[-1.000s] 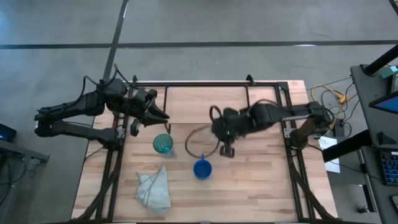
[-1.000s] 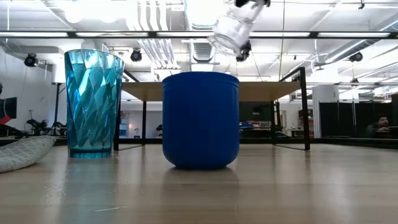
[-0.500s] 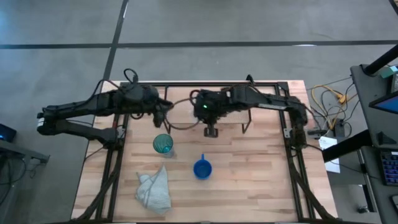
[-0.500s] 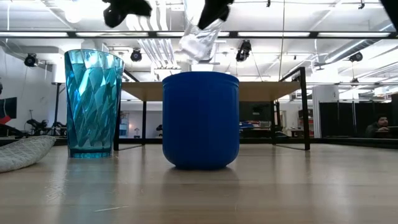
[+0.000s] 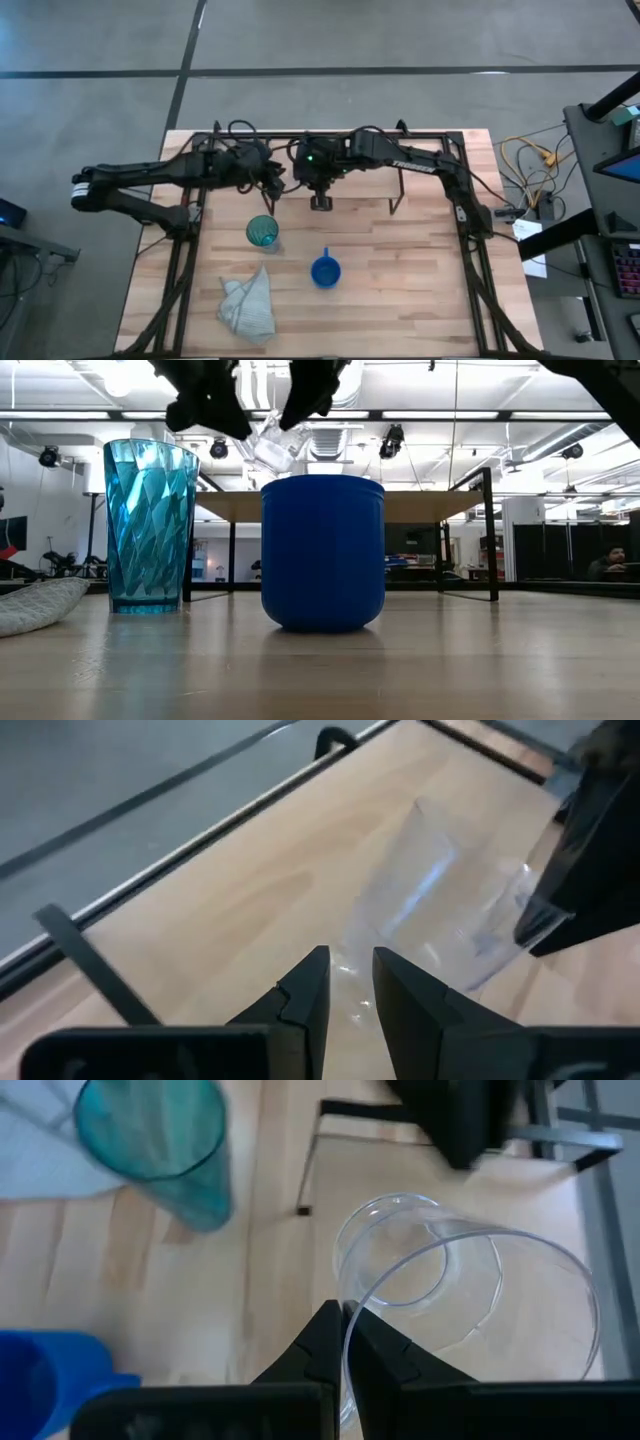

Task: Stack small to large cups/mugs on shelf
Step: Put the transparent mug on the shelf

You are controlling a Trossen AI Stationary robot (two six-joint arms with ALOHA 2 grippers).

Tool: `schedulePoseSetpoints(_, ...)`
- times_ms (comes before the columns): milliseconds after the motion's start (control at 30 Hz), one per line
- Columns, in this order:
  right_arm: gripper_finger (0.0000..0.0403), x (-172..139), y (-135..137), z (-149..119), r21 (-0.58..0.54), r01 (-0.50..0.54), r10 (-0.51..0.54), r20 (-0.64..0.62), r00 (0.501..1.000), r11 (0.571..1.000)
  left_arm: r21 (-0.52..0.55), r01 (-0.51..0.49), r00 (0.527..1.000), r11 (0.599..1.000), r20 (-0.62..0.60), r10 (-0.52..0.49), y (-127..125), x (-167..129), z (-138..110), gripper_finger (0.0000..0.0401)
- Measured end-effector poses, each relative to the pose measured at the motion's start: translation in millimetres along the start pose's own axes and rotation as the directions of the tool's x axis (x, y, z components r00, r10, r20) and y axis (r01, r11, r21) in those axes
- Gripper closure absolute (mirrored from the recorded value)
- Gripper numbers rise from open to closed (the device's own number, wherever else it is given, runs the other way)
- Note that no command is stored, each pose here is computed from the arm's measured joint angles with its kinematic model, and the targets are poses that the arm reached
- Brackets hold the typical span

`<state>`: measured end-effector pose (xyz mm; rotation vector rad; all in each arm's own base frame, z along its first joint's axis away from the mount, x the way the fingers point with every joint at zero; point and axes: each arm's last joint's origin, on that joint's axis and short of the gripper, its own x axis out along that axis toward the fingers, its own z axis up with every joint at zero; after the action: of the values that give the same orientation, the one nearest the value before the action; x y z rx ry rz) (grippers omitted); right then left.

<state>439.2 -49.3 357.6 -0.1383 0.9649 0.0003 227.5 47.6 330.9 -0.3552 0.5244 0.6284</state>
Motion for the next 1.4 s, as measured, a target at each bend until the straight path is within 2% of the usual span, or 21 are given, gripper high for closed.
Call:
schedulePoseSetpoints(433,0.0395,1.8,-8.9,0.2,0.034,-0.006,0.006,0.020,1.000,0.999,-0.010,-0.054,0.993,0.999,-0.108,0.052,-8.3,34.2,-12.1,0.0335)
schedulePoseSetpoints(800,0.0394,3.9,-8.7,0.2,0.032,-0.008,0.008,0.018,1.000,0.999,-0.031,-0.057,0.992,0.998,-0.116,0.053,-8.4,36.9,-14.2,0.0335)
schedulePoseSetpoints(1067,0.0394,17.3,-7.4,-4.8,0.037,-0.021,0.022,-0.009,1.000,0.999,-0.068,-0.078,0.986,0.995,-0.151,0.067,-5.2,42.5,-26.5,0.0335)
schedulePoseSetpoints(1400,0.0394,22.3,-9.9,-5.8,0.046,-0.011,0.012,-0.003,1.000,0.999,-0.095,-0.079,0.988,0.992,-0.138,0.065,-4.0,38.2,-24.5,0.0335)
